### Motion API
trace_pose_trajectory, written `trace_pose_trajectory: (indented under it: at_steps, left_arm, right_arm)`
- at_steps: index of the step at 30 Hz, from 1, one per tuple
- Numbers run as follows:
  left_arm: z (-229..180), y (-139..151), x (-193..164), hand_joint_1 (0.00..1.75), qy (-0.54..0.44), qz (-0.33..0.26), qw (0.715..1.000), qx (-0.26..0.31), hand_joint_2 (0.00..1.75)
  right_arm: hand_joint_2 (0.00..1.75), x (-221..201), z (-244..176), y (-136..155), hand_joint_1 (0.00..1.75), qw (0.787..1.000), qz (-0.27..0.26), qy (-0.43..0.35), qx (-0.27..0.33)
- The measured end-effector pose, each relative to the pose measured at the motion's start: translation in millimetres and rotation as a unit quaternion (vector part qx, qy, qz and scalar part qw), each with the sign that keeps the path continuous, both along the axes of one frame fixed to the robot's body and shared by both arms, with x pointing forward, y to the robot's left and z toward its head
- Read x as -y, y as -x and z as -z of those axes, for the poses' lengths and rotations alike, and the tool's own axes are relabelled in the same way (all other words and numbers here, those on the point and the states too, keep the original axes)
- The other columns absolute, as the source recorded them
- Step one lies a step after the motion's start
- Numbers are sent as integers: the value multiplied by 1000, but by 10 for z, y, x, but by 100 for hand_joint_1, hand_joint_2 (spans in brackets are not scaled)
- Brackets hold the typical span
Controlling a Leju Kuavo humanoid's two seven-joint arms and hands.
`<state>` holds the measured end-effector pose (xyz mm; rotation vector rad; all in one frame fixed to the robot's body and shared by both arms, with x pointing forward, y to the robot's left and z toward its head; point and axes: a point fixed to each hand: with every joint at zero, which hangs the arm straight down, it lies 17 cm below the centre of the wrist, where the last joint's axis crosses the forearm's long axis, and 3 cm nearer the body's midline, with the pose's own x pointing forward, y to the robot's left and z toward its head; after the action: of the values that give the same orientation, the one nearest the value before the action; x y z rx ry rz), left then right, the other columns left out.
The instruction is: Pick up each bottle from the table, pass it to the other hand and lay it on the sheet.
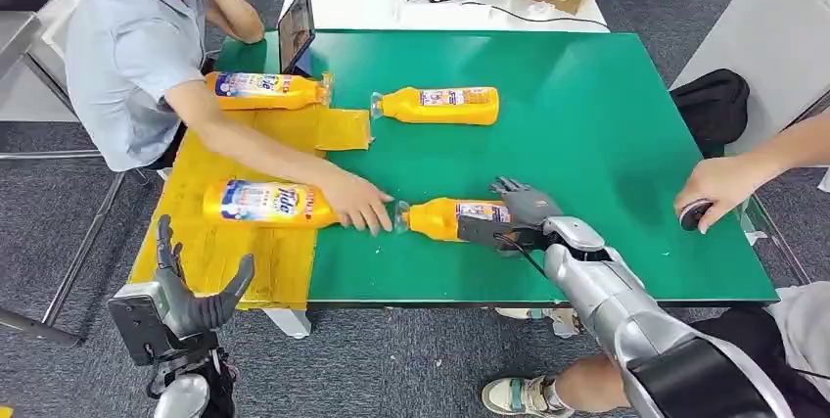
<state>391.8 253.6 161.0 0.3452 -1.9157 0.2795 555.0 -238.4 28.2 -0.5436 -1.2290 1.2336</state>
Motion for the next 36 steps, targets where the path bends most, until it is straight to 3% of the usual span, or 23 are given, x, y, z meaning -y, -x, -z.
trace_pose_trajectory:
  at_steps: [2,3,4,5,10,16,24,28,32,36]
  left_arm:
    - [9,-15,3,0,0,1,1000,-1,175]
    - [16,-25,7,0,0,2,1000,-2,175]
    - [21,-37,10,0,-1,4,1000,-3,175]
    - [25,-46,18,0,-1,6,1000,-4,175]
    - [66,-63,36,0,-2,13,1000,-9,175]
    - [127,-59,72,0,2,26,1000,-14,175]
    - [179,-79,191,0,43,72,996,-21,175]
    - [204,-61,330,0,67,111,991,-22,175]
    - [223,-30,431,0,72,130,989,-23,175]
    - [222,43,731,0,71,189,979,-23,175]
  right_arm:
    - [175,29,35,7,0,1000,5,3,-12]
    - [175,48,47,5,129,1000,8,6,-17]
    - [175,68,60,2,140,1000,10,11,-23]
    - [175,78,76,6,169,999,11,16,-30]
    - [175,34,89,26,175,999,-9,19,-46]
    - [175,-113,23,96,175,998,-45,-43,-7]
    - [175,-204,-57,169,175,989,-37,-140,12]
    - [175,-301,-192,212,175,969,-26,-247,13]
    - [175,-374,-244,248,175,956,-18,-293,20]
    - [175,-458,-485,272,175,921,-2,-385,57]
